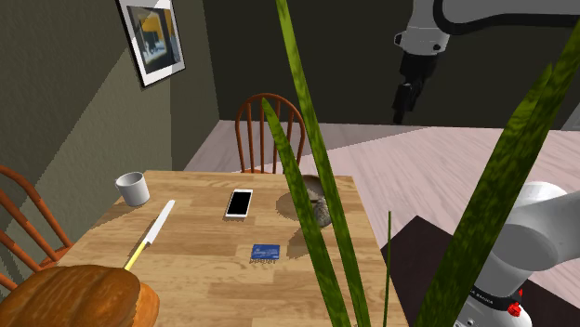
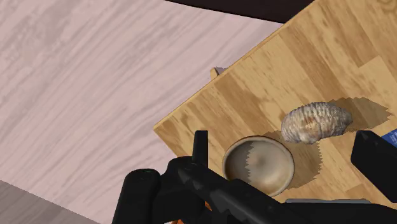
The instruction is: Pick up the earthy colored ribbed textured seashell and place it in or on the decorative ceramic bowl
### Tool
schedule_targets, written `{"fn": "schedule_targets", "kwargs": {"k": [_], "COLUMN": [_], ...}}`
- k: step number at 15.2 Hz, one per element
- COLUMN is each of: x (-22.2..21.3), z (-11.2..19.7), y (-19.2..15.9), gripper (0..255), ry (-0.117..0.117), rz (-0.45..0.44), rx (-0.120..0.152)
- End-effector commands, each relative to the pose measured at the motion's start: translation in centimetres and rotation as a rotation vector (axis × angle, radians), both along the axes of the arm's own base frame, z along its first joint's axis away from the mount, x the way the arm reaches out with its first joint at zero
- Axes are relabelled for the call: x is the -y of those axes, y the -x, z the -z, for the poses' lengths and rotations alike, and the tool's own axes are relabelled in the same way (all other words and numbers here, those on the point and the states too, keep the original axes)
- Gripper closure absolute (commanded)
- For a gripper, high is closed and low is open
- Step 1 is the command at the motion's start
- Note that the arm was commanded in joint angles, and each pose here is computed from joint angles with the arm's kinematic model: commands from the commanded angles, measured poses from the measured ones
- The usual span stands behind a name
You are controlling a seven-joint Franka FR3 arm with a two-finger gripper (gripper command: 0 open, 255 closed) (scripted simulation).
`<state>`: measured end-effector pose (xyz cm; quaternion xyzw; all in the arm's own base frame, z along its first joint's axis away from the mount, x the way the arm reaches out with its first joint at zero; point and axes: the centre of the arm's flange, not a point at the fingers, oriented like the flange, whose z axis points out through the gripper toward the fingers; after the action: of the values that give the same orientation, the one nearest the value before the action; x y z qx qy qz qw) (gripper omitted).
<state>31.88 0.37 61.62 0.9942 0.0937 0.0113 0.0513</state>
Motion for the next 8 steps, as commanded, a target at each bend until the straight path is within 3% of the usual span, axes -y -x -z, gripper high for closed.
{"fn": "schedule_targets", "kwargs": {"k": [1, 8], "x": [0.0, -3.9], "z": [0.0, 7.9], "y": [0.0, -2.8], "gripper": [0, 0], "ry": [0.0, -0.024], "rz": [0.0, 0.231], "rx": [0.0, -0.014]}}
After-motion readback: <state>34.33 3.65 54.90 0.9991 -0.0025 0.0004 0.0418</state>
